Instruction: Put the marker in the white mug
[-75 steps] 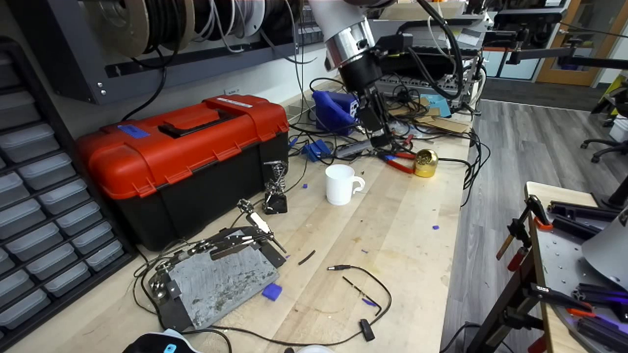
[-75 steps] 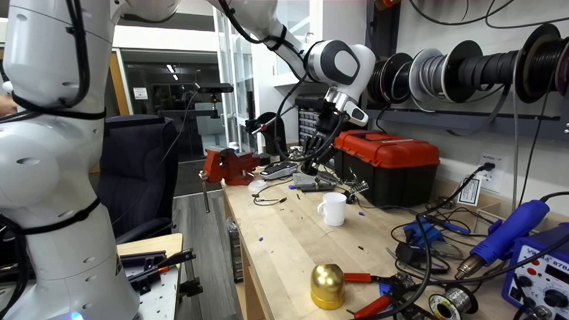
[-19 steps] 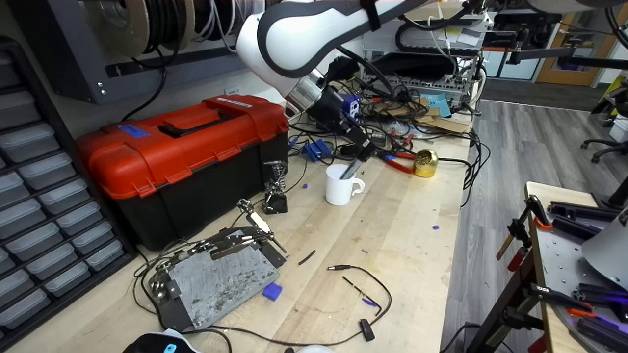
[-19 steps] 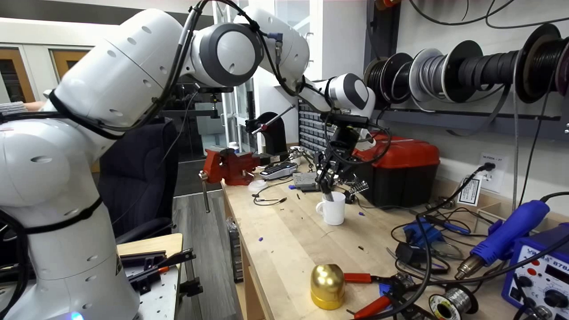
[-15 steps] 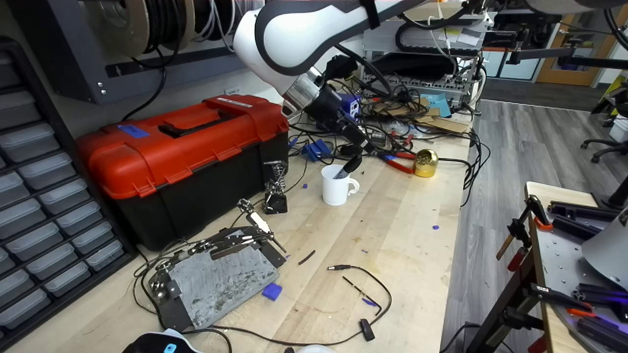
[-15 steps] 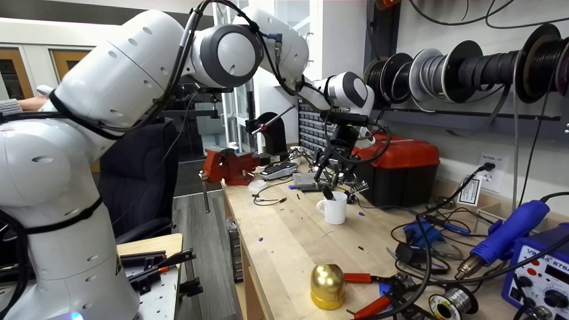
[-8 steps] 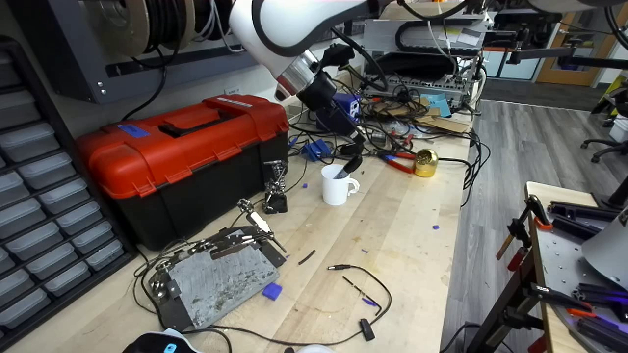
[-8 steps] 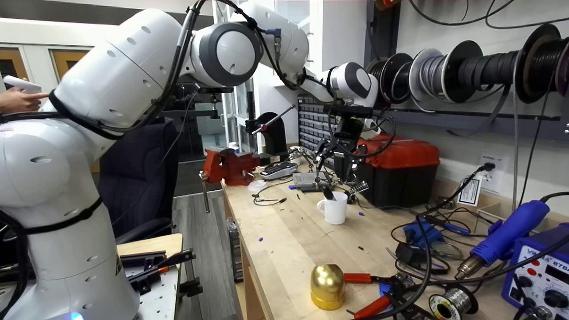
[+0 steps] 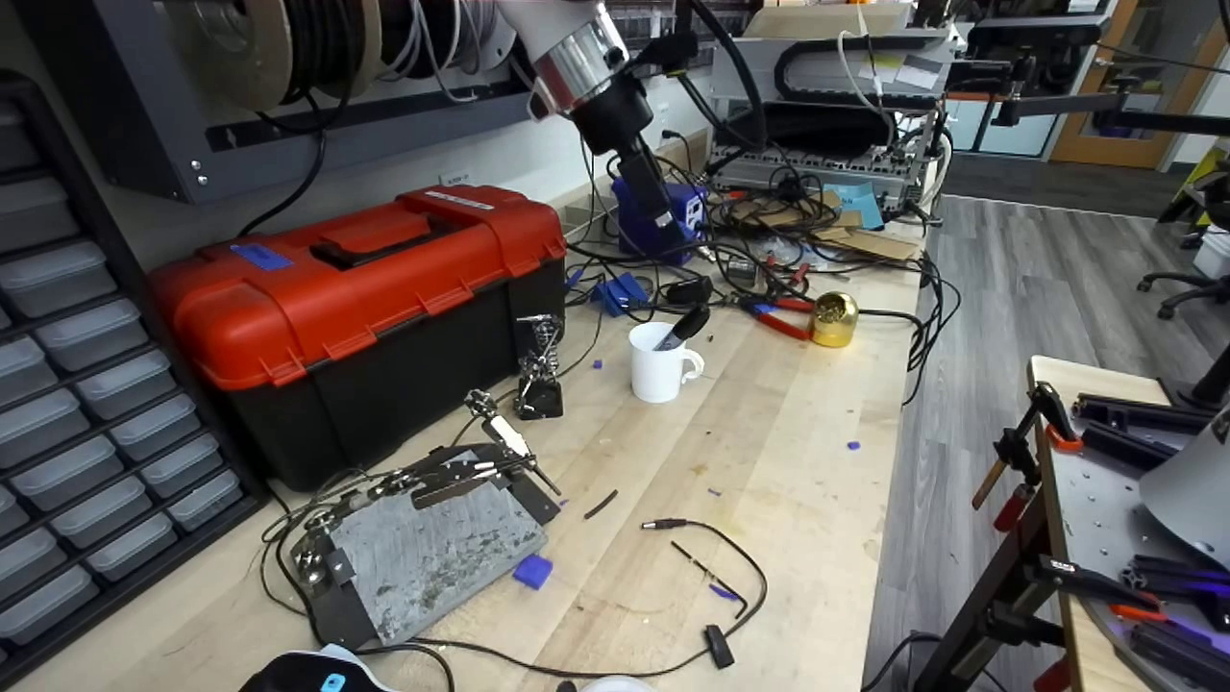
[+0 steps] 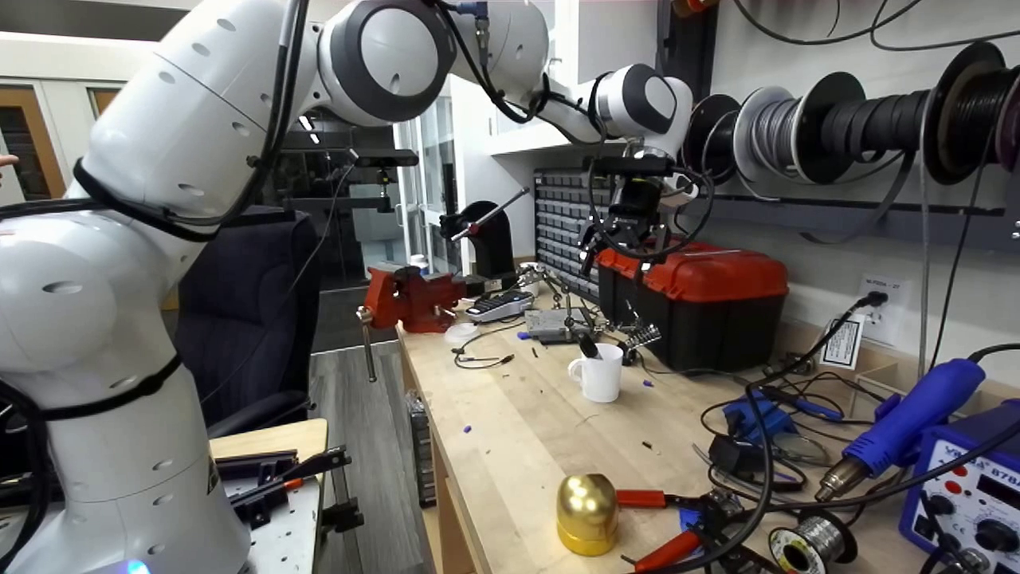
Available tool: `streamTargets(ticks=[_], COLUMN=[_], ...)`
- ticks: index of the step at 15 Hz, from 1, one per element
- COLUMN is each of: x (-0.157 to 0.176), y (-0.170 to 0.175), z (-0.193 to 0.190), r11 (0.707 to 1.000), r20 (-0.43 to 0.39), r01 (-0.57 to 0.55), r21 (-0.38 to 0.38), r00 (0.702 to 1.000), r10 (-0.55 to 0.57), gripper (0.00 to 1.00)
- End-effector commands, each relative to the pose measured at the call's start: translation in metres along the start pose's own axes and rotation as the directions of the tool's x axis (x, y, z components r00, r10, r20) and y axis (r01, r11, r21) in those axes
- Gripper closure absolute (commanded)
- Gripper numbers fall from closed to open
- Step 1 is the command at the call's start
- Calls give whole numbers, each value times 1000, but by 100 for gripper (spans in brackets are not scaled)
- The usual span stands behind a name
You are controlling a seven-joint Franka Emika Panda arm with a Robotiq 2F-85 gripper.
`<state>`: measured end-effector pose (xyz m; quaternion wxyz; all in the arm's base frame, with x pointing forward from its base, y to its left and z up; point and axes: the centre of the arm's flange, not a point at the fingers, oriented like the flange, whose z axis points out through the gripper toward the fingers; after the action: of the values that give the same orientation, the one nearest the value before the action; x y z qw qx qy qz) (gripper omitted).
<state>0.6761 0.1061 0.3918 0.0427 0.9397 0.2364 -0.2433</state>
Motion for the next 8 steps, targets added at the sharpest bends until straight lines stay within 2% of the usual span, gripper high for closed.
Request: streamTargets(ticks=[1, 2, 3, 8], x=[-54, -62, -21, -20], y=[-11, -14, -1, -3], z=[-3, -5, -18, -15], r11=[998, 998, 1000, 1000], r20=[-69, -80, -45, -40], r01=[-57, -65, -29, -26], r21=[16, 10, 2, 3], r00=[996, 995, 999, 999], r10=[58, 66, 29, 26], gripper=[0, 0, 0, 0])
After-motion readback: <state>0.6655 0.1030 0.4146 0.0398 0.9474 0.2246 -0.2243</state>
